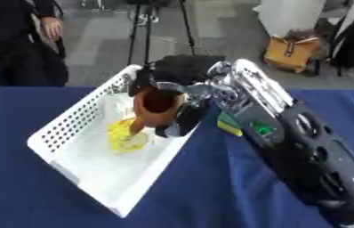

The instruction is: Pick up objects on the table and place them in the box.

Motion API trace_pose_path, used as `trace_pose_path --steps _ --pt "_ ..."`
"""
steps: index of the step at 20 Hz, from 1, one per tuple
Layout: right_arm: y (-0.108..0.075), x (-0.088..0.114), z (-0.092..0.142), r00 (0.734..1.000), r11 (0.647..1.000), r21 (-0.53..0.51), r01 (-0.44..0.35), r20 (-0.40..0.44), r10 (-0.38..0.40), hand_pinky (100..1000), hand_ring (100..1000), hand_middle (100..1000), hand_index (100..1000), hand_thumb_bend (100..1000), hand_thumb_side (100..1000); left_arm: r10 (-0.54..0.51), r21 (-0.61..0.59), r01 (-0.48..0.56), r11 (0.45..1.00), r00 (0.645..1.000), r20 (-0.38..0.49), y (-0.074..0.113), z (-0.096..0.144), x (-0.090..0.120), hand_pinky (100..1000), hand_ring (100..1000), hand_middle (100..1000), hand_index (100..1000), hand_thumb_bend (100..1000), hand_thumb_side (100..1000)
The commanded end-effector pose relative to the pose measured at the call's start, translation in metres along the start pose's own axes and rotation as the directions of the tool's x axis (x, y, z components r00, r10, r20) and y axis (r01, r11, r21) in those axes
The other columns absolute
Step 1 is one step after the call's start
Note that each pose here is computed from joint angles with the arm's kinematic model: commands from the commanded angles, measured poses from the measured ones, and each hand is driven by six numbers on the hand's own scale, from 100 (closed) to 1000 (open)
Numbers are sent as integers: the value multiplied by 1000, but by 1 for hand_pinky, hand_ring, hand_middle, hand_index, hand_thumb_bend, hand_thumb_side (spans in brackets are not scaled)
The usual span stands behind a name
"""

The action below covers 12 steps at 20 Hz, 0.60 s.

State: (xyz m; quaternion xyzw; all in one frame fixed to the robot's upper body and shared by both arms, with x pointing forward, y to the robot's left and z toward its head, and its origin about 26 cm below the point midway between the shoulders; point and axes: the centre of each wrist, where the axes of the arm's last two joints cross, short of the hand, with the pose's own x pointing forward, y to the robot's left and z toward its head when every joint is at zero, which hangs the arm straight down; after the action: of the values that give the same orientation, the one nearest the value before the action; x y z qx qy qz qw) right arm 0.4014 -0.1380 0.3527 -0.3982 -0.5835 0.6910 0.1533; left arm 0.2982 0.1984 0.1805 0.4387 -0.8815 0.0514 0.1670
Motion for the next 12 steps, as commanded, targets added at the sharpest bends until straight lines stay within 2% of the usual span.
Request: trace_pose_path --steps 1,8,12 --pt "-10 -11 -5 999 998 -47 -38 -39 37 100 230 256 363 100 100 62 9 -62 998 998 27 -3 -5 10 895 770 777 683 100 843" --pt "7 -32 -23 992 994 -68 -87 -93 80 100 230 256 365 100 100 180 15 -181 983 981 68 -14 -9 26 896 771 781 685 100 844" --pt "12 -37 -27 990 991 -86 -102 -102 93 100 229 254 364 100 100 223 16 -225 974 971 82 -17 -11 33 895 771 782 685 100 844"
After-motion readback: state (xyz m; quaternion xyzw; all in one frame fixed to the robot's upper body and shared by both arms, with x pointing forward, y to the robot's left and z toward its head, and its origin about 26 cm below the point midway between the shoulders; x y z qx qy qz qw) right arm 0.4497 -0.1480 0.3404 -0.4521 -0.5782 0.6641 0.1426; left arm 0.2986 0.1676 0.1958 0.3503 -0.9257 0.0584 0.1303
